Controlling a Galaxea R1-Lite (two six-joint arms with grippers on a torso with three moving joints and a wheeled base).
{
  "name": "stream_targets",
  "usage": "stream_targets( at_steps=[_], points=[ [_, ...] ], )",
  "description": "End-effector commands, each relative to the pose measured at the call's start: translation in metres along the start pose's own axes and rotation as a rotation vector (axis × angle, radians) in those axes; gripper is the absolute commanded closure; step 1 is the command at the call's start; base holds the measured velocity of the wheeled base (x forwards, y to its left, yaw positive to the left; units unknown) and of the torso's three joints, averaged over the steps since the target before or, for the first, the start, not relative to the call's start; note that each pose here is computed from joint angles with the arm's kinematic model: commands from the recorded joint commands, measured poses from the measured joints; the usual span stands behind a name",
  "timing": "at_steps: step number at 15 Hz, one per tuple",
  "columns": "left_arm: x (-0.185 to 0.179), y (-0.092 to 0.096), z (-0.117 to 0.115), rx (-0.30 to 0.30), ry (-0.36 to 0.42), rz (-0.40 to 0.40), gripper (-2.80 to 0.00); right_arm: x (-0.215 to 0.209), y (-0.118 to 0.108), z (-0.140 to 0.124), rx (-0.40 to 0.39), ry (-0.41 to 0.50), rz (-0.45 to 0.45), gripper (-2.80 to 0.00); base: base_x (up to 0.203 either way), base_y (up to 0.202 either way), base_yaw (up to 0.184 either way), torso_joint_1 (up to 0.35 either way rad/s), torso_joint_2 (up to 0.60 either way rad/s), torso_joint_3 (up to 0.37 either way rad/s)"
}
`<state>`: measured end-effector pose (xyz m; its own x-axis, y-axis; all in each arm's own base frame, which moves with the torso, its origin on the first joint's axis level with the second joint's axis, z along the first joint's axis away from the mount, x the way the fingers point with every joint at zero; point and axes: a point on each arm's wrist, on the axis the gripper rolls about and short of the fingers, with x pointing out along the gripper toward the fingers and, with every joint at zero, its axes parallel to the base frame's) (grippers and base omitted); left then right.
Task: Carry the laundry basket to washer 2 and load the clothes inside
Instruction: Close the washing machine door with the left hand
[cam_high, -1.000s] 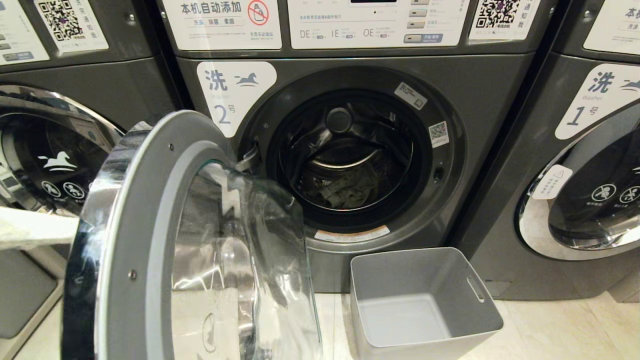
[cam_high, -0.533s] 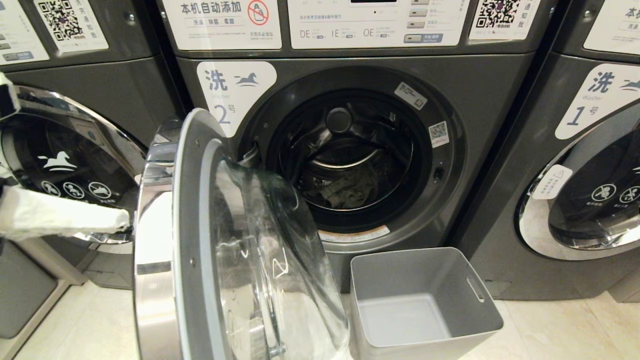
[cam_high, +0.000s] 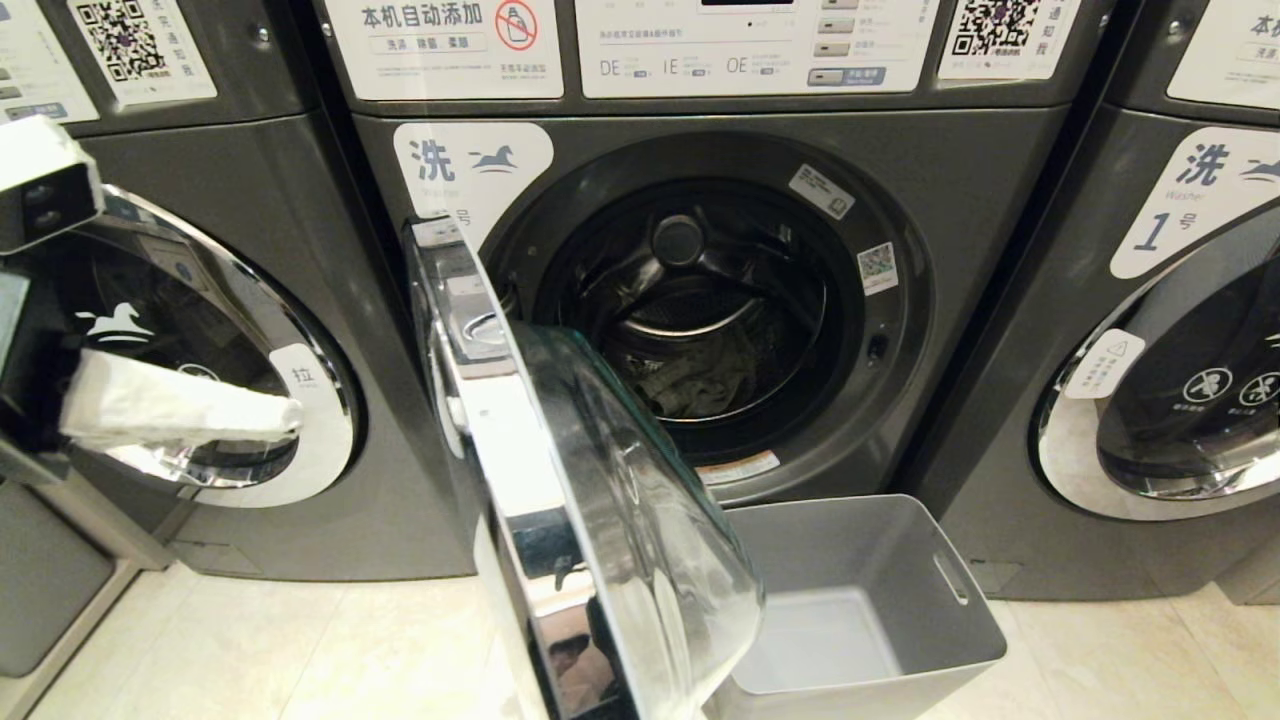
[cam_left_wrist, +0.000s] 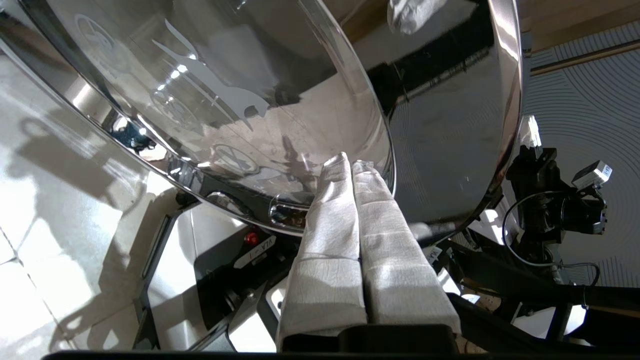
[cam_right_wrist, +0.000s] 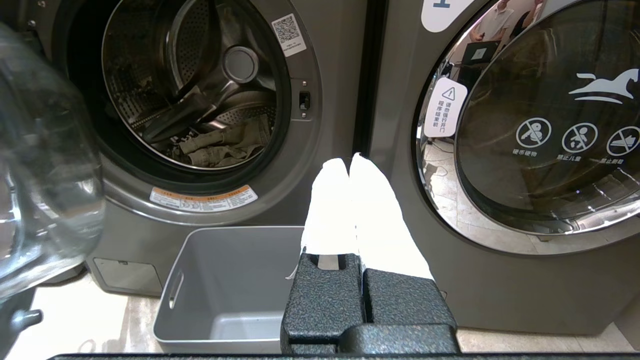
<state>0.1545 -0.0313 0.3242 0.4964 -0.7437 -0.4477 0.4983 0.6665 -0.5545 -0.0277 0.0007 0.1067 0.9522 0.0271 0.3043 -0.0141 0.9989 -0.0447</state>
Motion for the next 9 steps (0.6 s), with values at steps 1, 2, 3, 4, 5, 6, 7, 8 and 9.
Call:
stream_targets(
  at_steps=[1, 2, 3, 4, 5, 6, 7, 8, 9],
  points=[
    [0.012, 0.004, 0.005, 0.002, 0.027, -0.021, 0.00, 0.001, 0.000, -0.011, 0.001, 0.039, 0.002, 0.00, 0.000, 0.000, 0.000, 0.000, 0.00, 0.000],
    [0.015, 0.002, 0.008, 0.019, 0.027, -0.035, 0.00, 0.001, 0.000, -0.011, 0.001, 0.039, 0.002, 0.00, 0.000, 0.000, 0.000, 0.000, 0.00, 0.000],
    [0.017, 0.001, 0.011, 0.028, 0.025, -0.040, 0.00, 0.001, 0.000, -0.011, 0.001, 0.039, 0.002, 0.00, 0.000, 0.000, 0.000, 0.000, 0.00, 0.000],
    [0.018, 0.001, 0.015, 0.030, 0.021, -0.043, 0.00, 0.001, 0.000, -0.011, 0.001, 0.039, 0.002, 0.00, 0.000, 0.000, 0.000, 0.000, 0.00, 0.000],
    [0.021, 0.001, 0.021, 0.030, 0.020, -0.048, 0.00, 0.001, 0.000, -0.011, 0.001, 0.039, 0.002, 0.00, 0.000, 0.000, 0.000, 0.000, 0.00, 0.000],
    [0.024, 0.001, 0.027, 0.027, 0.018, -0.052, 0.00, 0.001, 0.000, -0.011, 0.001, 0.039, 0.002, 0.00, 0.000, 0.000, 0.000, 0.000, 0.00, 0.000],
    [0.027, -0.001, 0.032, 0.028, 0.014, -0.062, 0.00, 0.001, 0.000, -0.011, 0.001, 0.039, 0.002, 0.00, 0.000, 0.000, 0.000, 0.000, 0.00, 0.000],
    [0.028, -0.005, 0.038, 0.011, 0.001, -0.073, 0.00, 0.001, 0.000, -0.011, 0.001, 0.039, 0.002, 0.00, 0.000, 0.000, 0.000, 0.000, 0.00, 0.000],
    [0.029, -0.009, 0.046, -0.009, -0.022, -0.087, 0.00, 0.001, 0.000, -0.011, 0.001, 0.039, 0.002, 0.00, 0.000, 0.000, 0.000, 0.000, 0.00, 0.000]
  ],
)
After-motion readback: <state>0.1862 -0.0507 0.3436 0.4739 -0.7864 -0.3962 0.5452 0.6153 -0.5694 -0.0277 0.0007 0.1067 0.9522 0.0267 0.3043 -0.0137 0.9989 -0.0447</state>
